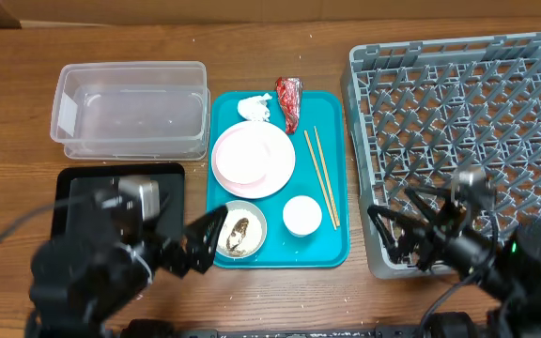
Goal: Sort waste into correct bins and load items into the dishwasher
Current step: 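Reach the left gripper to the white paper cup and grasp it, then lift the cup with the left gripper and grasp it with the right gripper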
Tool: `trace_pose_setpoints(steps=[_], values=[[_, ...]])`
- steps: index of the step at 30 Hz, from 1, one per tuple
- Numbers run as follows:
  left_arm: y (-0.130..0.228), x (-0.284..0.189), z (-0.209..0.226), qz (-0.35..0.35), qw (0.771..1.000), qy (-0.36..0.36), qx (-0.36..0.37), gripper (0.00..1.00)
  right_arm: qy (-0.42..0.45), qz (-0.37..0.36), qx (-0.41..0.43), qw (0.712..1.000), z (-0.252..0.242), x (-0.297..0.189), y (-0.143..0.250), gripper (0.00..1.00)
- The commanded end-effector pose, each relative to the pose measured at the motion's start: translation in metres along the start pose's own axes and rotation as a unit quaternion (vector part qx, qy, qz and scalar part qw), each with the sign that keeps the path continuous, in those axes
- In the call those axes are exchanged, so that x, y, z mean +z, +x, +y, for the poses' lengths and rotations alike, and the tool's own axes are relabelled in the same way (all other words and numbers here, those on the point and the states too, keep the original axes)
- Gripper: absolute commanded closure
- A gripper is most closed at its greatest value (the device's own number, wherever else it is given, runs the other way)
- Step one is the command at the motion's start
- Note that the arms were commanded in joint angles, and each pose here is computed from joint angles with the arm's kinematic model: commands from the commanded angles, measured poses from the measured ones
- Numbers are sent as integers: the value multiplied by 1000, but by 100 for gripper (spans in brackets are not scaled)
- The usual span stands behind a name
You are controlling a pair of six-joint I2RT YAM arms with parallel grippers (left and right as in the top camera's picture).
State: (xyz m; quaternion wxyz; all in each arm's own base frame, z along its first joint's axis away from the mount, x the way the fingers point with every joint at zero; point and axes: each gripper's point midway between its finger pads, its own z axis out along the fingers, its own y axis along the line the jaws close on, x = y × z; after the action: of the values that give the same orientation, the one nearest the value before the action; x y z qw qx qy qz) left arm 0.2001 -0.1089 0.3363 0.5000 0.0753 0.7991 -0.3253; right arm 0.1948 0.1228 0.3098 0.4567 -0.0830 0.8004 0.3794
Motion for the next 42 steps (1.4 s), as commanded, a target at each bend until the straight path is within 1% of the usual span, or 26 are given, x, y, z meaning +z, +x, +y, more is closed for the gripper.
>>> trace_pose_setpoints(steps=[1, 2, 4, 5, 7, 8, 9, 10, 11, 12, 13, 15, 17, 18, 21, 23, 26, 28, 30, 31, 33, 34, 35, 38, 41, 42], values=[[-7, 6, -38, 46, 993, 107, -30, 0, -45, 40, 20, 998, 17, 5, -3, 0], [-7, 9, -43, 56, 989, 132, -37, 0, -59, 49, 25, 997, 20, 7, -1, 0], [-3, 18, -40, 76, 986, 137, -51, 0, -66, 69, 42, 995, 18, 11, 5, 0], [2, 23, -36, 91, 985, 130, -61, 0, -59, 79, 53, 994, 14, 14, 8, 0], [20, 35, -19, 129, 985, 91, -73, 0, -30, 97, 82, 991, 0, 19, 15, 0], [33, 41, -7, 156, 983, 60, -78, 5, -11, 104, 99, 990, -9, 22, 18, 0], [63, 48, 15, 219, 971, -11, -91, 14, 14, 116, 122, 986, -20, 26, 23, 0], [93, 51, 32, 282, 953, -70, -86, 17, 26, 126, 133, 983, -26, 28, 27, 0], [111, 56, 38, 323, 938, -100, -74, 21, 27, 128, 135, 982, -27, 29, 28, 0], [121, 60, 39, 344, 930, -110, -65, 23, 27, 129, 136, 982, -27, 30, 28, 0], [137, 74, 36, 376, 917, -123, -47, 28, 32, 127, 135, 982, -29, 30, 27, 0], [161, 96, 36, 406, 900, -158, -12, 31, 33, 130, 139, 981, -29, 29, 29, 0], [174, 104, 40, 419, 889, -188, 3, 33, 36, 139, 147, 979, -30, 28, 34, 0], [182, 115, 39, 420, 885, -203, -4, 32, 48, 149, 157, 975, -33, 26, 41, 0], [189, 147, 25, 405, 898, -170, 4, 31, 80, 154, 161, 971, -43, 23, 46, 0], [193, 162, 27, 394, 901, -180, 15, 31, 82, 152, 160, 972, -44, 23, 45, 0], [202, 183, 36, 385, 901, -201, 12, 31, 81, 152, 160, 972, -43, 23, 45, 0], [212, 194, 43, 391, 897, -207, 10, 38, 82, 155, 163, 971, -43, 23, 47, 0], [222, 198, 51, 399, 890, -221, 4, 49, 83, 158, 165, 970, -43, 22, 48, 0], [229, 200, 57, 407, 883, -232, -4, 63, 83, 159, 166, 970, -44, 22, 49, 0], [234, 200, 61, 415, 879, -237, -6, 78, 83, 159, 166, 970, -44, 22, 49, 0], [235, 199, 60, 419, 877, -235, -8, 91, 83, 158, 165, 970, -43, 22, 48, 0], [235, 197, 61, 425, 874, -235, -13, 96, 83, 158, 165, 970, -43, 22, 48, 0], [220, 188, 60, 429, 872, -234, -40, 96, 82, 159, 160, 971, -44, 22, 48, 0], [189, 180, 56, 411, 882, -217, -76, 96, 80, 153, 155, 973, -44, 23, 45, 0], [177, 178, 52, 404, 889, -198, -90, 96, 79, 150, 153, 974, -43, 24, 43, 1]])
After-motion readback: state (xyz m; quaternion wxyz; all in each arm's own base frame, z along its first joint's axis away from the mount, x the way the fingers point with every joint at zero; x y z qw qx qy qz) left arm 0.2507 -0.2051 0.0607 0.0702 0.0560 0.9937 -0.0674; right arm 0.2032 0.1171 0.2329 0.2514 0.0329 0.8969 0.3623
